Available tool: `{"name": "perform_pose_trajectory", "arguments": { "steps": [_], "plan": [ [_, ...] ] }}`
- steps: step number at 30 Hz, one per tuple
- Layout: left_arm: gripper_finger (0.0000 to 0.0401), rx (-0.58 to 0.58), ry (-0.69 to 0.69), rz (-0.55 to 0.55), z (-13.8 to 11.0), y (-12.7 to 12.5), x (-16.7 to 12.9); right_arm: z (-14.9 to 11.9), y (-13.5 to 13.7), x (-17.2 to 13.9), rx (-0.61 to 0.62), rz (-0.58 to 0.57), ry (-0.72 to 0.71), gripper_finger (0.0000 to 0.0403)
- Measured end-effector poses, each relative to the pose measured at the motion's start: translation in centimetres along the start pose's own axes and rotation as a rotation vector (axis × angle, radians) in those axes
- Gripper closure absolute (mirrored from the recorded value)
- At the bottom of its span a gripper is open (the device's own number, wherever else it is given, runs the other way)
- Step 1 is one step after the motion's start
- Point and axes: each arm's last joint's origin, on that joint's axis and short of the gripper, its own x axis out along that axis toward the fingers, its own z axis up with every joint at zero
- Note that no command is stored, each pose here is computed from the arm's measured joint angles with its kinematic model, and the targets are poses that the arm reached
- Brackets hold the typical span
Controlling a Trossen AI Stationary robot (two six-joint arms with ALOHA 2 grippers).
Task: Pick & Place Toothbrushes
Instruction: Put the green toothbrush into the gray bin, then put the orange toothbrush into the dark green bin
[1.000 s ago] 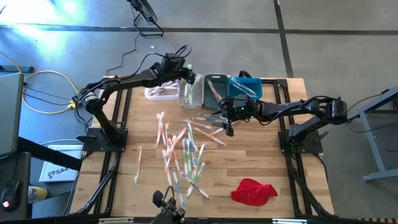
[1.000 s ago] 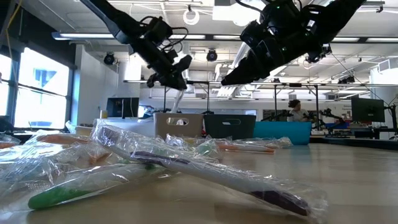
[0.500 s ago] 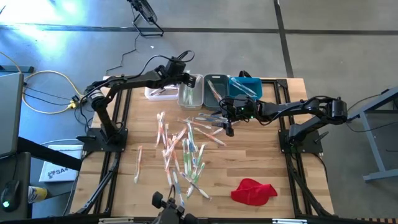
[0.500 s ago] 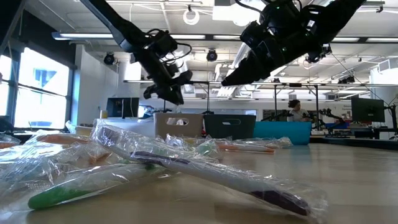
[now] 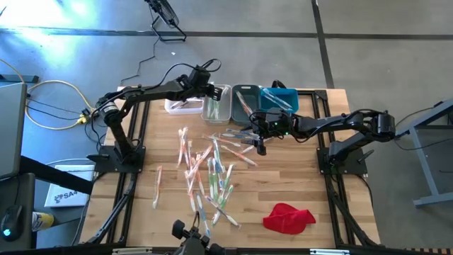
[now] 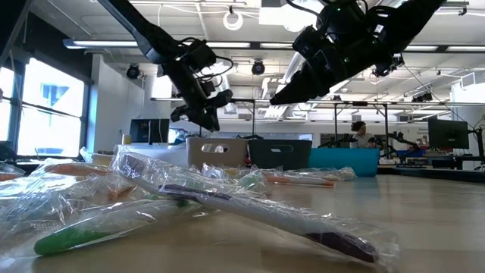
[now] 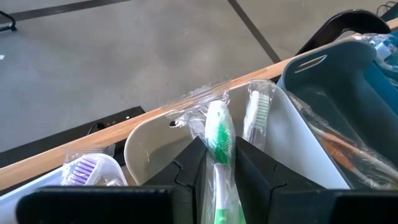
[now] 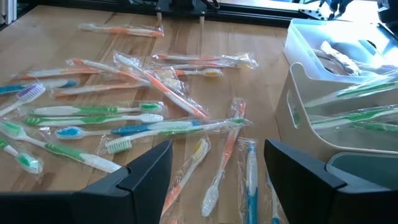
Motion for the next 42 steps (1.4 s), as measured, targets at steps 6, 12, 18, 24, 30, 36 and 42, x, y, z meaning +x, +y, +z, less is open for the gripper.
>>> {"name": "perform_pose_trajectory", "arguments": {
  "steps": [6, 12, 18, 24, 30, 36, 42],
  "plan": [
    [0.033, -0.014, 0.0, 0.0, 0.0, 0.0, 0.0, 0.0, 0.0, 0.0, 0.0, 0.0, 0.0, 0.0156],
    [0.0281, -0.015, -0.003, -0.002, 0.03, -0.02, 0.0, 0.0, 0.0, 0.0, 0.0, 0.0, 0.0, 0.0156],
    [0.0232, 0.006, -0.018, -0.008, 0.17, -0.08, 0.0, 0.0, 0.01, 0.0, 0.0, 0.0, 0.0, 0.0156],
    [0.0222, 0.007, -0.025, -0.011, 0.25, -0.11, 0.0, 0.0, 0.0, 0.0, 0.0, 0.0, 0.0, 0.0156],
    [0.0221, 0.007, -0.017, -0.03, 0.22, -0.17, -0.01, 0.0, 0.0, 0.0, 0.0, 0.0, 0.0, 0.0156],
    [0.0221, 0.007, -0.011, -0.05, 0.21, -0.24, -0.01, 0.0, 0.01, 0.0, 0.0, 0.0, 0.0, 0.0156],
    [0.0221, 0.009, -0.011, -0.05, 0.21, -0.24, -0.01, 0.0, 0.0, 0.0, 0.0, 0.0, 0.0, 0.0156]
  ]
}}
